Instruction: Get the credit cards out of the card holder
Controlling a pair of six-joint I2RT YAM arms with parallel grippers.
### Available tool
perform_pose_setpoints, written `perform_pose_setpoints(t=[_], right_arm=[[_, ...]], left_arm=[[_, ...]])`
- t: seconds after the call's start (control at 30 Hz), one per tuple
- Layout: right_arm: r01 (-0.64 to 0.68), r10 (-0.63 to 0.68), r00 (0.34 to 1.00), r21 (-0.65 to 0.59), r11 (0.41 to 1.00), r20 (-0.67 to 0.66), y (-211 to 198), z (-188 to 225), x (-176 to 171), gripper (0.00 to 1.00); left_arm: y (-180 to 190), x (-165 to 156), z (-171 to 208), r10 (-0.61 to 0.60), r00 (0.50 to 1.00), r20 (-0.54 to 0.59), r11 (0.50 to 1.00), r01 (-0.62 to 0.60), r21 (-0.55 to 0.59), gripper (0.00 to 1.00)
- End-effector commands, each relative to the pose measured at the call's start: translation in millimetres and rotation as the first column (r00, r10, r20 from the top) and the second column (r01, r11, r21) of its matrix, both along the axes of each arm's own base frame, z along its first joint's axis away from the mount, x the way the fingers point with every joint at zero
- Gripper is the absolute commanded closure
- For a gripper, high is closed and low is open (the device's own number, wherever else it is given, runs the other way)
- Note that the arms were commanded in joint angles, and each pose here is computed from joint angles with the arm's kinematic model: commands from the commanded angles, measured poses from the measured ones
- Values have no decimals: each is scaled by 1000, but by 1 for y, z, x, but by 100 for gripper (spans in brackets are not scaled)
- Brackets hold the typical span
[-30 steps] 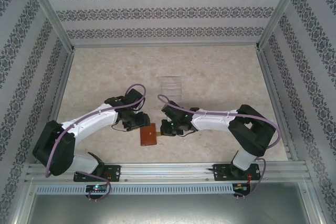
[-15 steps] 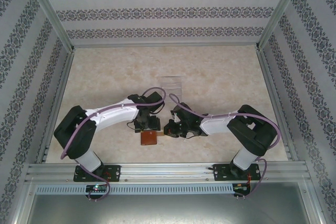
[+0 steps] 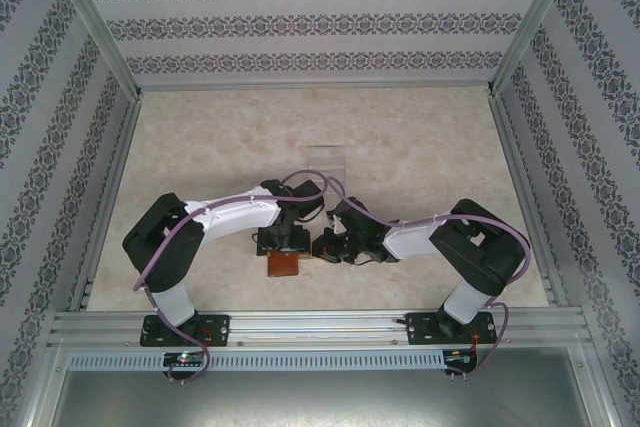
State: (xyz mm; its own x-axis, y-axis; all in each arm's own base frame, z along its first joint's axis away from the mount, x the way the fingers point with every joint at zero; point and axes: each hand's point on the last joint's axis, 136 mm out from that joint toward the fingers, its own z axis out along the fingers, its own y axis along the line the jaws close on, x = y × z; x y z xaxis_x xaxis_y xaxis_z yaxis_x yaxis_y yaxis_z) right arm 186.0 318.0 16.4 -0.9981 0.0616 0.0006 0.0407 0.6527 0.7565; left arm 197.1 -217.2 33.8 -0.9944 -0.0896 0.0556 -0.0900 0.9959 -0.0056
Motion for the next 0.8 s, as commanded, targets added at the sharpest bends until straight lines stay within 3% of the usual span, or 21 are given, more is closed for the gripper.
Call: perform_pose_setpoints(t=[0.0,0.4,0.77], right_arm=[[-15,15,1000,12,1000,2,3,-6,-3,93],[0,0,1000,12,1000,6,-1,-6,-4,92],[14,-14,1000,4,1000,13,-4,-4,-3,92]], left_arm=[[6,-5,3,0,1000,-13,998,1,60,21],[9,-4,-1,-14,1000,-14,996,15,84,25],[19,3,22,-28,999,42,993,22,119,28]])
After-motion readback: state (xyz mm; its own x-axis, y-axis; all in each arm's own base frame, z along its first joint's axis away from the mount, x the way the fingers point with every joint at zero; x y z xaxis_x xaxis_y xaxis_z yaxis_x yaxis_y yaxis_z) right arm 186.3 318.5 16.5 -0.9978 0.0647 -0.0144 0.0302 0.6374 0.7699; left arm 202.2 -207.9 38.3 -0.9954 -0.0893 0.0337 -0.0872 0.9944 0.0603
